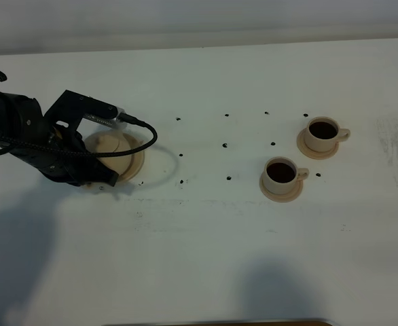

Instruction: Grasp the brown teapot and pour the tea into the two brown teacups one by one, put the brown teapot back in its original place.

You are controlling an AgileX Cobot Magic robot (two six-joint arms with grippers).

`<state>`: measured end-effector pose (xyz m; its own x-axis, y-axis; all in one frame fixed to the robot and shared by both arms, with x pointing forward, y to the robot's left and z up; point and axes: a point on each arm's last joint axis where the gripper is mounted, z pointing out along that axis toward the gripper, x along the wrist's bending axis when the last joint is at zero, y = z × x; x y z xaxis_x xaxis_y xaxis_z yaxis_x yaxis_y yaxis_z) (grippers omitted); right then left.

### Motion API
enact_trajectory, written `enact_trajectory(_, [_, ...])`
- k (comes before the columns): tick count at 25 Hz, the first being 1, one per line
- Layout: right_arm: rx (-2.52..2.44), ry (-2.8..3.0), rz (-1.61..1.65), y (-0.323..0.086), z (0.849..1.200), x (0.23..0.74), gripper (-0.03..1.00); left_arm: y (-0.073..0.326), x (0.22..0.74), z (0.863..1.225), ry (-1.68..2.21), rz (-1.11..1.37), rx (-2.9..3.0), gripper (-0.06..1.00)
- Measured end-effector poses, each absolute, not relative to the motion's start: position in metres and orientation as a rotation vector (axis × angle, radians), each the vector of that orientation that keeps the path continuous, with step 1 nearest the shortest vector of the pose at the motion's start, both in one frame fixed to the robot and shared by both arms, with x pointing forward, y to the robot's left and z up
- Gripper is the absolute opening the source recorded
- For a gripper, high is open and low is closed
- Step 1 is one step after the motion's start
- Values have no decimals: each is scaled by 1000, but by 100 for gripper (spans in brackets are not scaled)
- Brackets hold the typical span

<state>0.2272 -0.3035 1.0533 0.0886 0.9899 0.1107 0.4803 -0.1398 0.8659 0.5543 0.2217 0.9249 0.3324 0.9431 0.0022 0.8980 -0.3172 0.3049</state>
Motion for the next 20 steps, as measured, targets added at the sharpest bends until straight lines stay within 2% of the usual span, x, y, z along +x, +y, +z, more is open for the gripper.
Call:
enact_trajectory(6, [1705, 1461, 977, -303, 1053, 227, 22, 222, 555, 925, 1661, 267, 2346, 13])
enact_trajectory(10, [1705, 1461, 977, -303, 1053, 227, 22, 221, 555, 924, 1662, 266, 2346, 25])
enact_trajectory(15, [1705, 1461, 977, -303, 1053, 227, 22, 222, 554, 930, 1659, 270, 2338, 45])
enact_trajectory(20, [1705, 1461, 977, -303, 1053, 227, 22, 220, 546, 960, 1614, 323, 2297, 52])
